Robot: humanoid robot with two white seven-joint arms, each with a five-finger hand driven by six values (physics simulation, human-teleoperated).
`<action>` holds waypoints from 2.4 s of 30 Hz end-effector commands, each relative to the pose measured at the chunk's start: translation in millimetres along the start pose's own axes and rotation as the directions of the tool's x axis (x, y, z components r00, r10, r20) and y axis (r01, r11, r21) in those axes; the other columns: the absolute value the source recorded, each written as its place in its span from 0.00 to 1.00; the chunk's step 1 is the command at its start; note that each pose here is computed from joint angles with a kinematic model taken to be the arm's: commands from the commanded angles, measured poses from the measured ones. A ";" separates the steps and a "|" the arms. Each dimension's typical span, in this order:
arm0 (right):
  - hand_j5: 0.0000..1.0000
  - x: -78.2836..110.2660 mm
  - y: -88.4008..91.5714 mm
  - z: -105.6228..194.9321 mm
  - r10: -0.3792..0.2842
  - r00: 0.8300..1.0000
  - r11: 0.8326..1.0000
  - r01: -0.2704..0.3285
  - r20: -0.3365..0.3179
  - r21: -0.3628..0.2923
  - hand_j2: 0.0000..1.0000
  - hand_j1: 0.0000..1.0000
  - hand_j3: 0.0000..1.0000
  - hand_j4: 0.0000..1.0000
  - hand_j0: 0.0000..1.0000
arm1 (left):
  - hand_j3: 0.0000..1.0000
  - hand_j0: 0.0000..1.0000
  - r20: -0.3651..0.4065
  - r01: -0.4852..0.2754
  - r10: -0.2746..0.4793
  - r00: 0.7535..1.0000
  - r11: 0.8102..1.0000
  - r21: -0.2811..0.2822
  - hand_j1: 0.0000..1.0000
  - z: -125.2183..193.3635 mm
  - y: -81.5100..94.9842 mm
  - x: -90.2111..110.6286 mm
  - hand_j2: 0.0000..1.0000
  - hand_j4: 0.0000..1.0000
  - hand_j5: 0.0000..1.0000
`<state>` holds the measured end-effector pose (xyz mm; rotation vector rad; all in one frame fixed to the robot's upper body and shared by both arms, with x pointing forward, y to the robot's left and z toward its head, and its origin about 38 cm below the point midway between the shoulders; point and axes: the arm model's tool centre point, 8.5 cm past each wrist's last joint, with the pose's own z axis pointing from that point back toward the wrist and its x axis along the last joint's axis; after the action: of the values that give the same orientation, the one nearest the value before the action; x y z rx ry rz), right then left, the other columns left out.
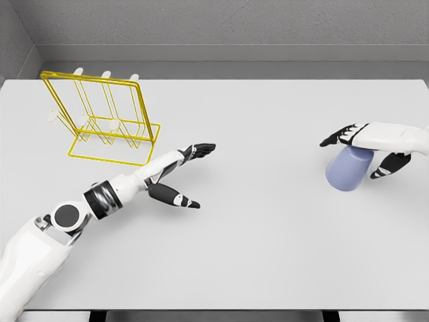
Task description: Place the cup on the cup holder with both arms
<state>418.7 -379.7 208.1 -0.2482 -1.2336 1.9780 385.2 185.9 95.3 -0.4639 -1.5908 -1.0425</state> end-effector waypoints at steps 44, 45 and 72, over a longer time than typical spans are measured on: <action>0.66 0.5 -22.6 5.9 0.043 0.999 0.999 -0.043 -0.009 0.023 0.66 0.66 0.66 0.66 0.66 | 1.00 1.00 -0.005 -0.008 0.008 1.000 1.000 0.006 1.00 -0.2 1.3 -2.2 1.00 1.00 1.00; 0.66 0.5 -24.0 6.2 0.045 0.999 0.999 -0.045 -0.009 0.021 0.66 0.66 0.66 0.66 0.66 | 1.00 1.00 -0.006 -0.006 0.006 1.000 1.000 0.006 1.00 -0.3 1.9 -2.3 1.00 1.00 1.00; 0.66 39.4 -46.8 -22.2 0.118 0.986 0.993 -0.116 0.115 -0.028 0.66 0.66 0.66 0.66 0.66 | 1.00 1.00 -0.015 -0.004 0.004 1.000 1.000 0.010 1.00 -1.4 6.1 -4.3 1.00 1.00 1.00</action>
<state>428.0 -329.7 246.7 -0.2382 -1.3323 2.1120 391.8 189.3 93.2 -0.4467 -1.5797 -1.0380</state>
